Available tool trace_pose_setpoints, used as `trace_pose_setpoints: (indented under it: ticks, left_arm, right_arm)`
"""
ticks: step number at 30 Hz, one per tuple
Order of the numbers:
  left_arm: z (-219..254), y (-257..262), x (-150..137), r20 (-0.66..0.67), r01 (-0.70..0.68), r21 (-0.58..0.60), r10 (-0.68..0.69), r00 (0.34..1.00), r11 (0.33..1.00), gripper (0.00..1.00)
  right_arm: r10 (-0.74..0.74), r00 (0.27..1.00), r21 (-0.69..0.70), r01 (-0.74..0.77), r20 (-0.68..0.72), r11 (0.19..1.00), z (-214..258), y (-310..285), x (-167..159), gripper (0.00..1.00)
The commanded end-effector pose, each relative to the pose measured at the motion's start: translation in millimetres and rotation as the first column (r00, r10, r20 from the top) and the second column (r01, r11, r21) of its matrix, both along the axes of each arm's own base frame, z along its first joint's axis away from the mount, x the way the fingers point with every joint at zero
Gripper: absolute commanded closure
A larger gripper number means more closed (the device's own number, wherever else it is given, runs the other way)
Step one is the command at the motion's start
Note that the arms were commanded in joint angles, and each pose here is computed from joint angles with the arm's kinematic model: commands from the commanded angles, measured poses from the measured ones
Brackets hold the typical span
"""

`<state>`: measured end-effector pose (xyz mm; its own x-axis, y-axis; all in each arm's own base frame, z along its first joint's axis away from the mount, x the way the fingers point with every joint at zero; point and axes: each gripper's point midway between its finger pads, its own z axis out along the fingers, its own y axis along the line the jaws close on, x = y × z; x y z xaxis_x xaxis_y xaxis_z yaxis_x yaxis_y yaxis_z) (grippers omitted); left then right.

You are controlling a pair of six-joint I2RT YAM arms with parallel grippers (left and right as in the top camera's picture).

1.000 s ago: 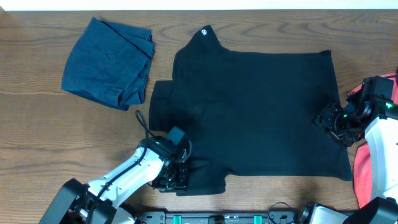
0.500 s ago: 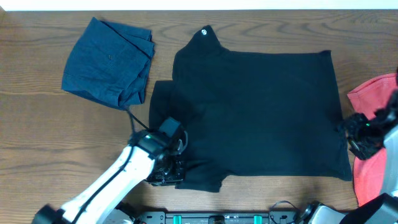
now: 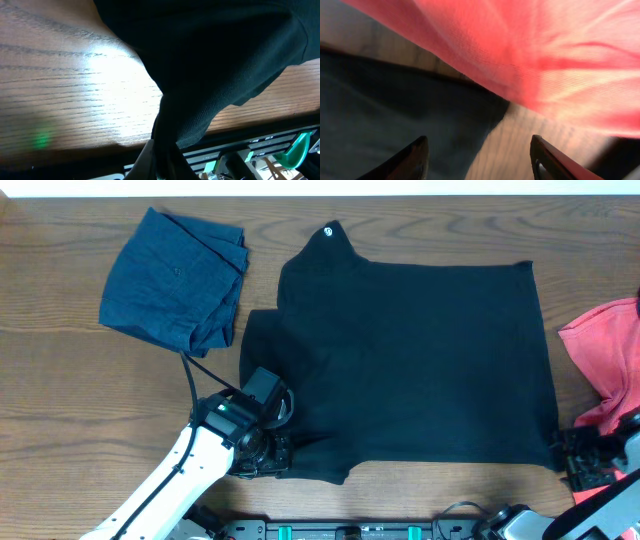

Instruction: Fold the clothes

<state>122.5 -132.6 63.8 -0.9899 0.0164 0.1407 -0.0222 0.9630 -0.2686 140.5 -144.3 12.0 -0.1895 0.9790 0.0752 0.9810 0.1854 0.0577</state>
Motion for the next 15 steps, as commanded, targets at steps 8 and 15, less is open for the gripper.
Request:
trace_pose_setpoints:
  ticks: [8,15]
  left_arm:
    - [3,4,6,0.031,-0.005,0.023,0.005,1.0,1.0,0.94]
    - [3,4,6,0.03,-0.005,0.023,0.005,1.0,1.0,0.94]
  right_arm:
    - [-0.022,0.998,-0.032,0.024,0.056,0.999,-27,2,0,0.41]
    - [-0.022,0.998,-0.025,0.023,0.056,0.999,-27,4,0,0.85]
